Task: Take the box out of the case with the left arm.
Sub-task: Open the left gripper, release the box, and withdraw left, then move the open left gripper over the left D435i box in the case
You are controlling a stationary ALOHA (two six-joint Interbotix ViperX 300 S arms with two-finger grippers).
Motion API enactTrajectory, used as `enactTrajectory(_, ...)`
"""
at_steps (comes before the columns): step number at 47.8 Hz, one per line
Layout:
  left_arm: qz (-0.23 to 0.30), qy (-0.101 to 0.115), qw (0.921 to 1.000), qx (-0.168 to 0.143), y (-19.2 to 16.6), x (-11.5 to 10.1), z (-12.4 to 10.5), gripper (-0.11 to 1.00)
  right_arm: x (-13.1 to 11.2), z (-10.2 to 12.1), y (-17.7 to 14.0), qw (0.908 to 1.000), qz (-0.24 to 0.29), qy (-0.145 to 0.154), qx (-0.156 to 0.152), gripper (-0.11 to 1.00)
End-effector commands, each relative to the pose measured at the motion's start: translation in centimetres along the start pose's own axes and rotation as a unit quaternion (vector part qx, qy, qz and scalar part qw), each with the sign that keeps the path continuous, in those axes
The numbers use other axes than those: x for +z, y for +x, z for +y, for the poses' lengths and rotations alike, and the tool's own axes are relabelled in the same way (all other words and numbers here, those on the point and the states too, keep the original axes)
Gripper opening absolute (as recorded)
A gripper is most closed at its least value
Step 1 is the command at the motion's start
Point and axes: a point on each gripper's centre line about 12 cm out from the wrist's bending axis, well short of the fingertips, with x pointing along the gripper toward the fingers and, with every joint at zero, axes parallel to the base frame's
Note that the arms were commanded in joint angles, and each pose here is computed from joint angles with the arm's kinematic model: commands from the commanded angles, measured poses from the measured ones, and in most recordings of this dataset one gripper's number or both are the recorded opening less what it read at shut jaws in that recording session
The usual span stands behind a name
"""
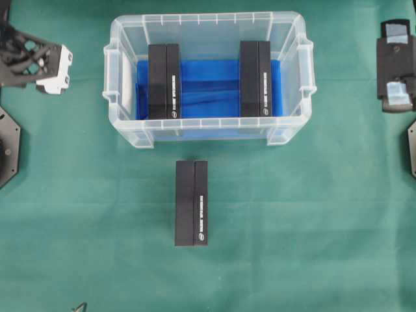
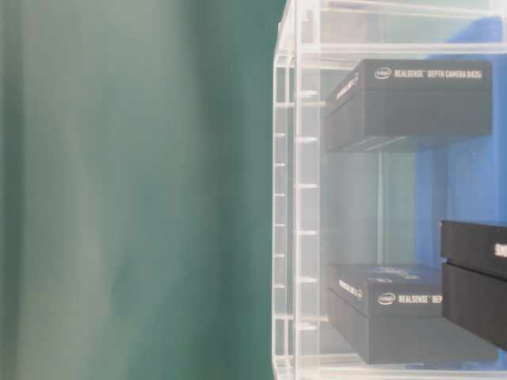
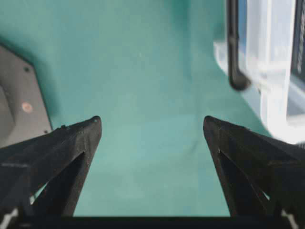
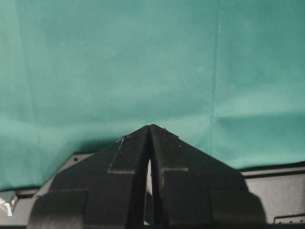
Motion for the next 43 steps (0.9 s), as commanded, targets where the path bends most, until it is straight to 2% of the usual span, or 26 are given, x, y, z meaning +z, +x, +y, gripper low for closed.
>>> enactTrajectory(1,-0.007,-0.011,0.9999,-0.009,-0.7,1.2,0.0,0.89,0.2,0.0,-0.4,1.0,-0.008,-0.001,0.001,0.03)
enactTrajectory(20,-0.004,-0.002,1.0,-0.005,-0.6,2.3,-1.2,0.89,0.2,0.0,-0.4,1.0,-0.009,-0.001,0.001,0.03)
enactTrajectory(43,0.003,0.002,1.0,-0.008,-0.6,2.0,-1.7,0.89,0.1,0.0,-0.5,0.9999,-0.011,0.0,0.001,0.03)
